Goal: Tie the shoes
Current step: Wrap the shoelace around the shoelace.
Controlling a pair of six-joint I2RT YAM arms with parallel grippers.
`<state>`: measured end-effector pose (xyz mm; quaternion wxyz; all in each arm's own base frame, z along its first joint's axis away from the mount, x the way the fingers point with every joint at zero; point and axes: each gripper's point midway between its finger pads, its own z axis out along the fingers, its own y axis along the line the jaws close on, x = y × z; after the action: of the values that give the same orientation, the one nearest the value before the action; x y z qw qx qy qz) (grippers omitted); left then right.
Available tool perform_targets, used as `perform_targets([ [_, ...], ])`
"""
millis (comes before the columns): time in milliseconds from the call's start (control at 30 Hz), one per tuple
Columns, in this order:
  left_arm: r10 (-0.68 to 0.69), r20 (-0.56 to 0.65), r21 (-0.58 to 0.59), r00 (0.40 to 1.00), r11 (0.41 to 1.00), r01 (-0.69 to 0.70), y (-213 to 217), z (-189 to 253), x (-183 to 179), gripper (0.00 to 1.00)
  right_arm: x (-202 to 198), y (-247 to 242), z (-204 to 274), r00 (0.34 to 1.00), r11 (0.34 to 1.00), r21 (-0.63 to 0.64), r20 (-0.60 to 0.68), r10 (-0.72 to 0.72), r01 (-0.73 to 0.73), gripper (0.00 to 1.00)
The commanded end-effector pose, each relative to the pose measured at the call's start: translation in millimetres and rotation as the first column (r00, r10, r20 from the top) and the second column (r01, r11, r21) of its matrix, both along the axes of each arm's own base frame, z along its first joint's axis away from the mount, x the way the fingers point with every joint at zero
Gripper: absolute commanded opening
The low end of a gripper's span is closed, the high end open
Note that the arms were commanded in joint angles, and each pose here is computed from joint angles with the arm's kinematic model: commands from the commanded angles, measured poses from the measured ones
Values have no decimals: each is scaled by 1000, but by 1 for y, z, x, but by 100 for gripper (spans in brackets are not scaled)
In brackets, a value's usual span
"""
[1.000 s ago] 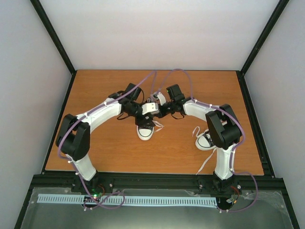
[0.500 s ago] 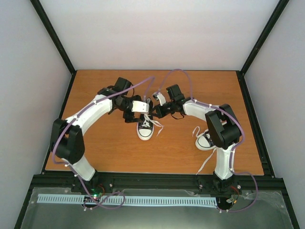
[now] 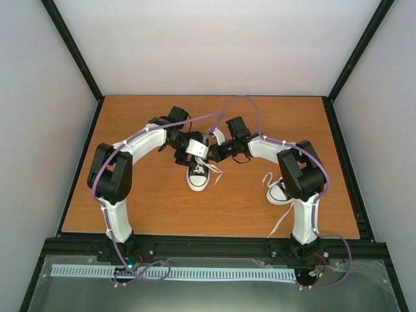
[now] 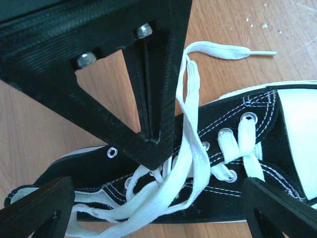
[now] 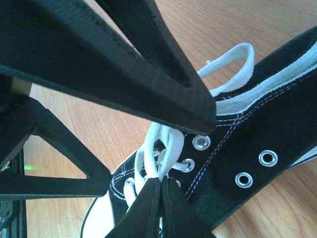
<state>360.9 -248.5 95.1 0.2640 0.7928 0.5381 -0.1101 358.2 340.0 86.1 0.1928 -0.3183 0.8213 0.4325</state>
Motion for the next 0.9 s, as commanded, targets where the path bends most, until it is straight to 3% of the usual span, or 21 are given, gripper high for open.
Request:
perform_targets([
  [0, -76, 48, -48, 996, 996, 78, -13, 3, 4, 93, 5, 4, 10, 1000, 1000, 29, 22, 9, -10, 3],
  [267, -84, 43, -7, 996, 996, 85, -10, -15, 2, 67, 6, 4, 14, 999, 999, 37, 29, 14, -15, 3],
  [567, -69, 47, 11, 997, 998, 68, -8, -25, 4, 60, 6, 2, 13, 1000, 999, 34, 27, 11, -12, 3],
  [767, 17, 23, -50, 1000, 999, -16, -15, -6, 11, 36, 7, -3, 9, 1000, 1000, 24, 24, 5, -6, 3],
  [867, 49, 1, -78, 999, 996, -49, -18, 3, 14, 34, 7, -4, 10, 1000, 1000, 25, 23, 8, -9, 3],
])
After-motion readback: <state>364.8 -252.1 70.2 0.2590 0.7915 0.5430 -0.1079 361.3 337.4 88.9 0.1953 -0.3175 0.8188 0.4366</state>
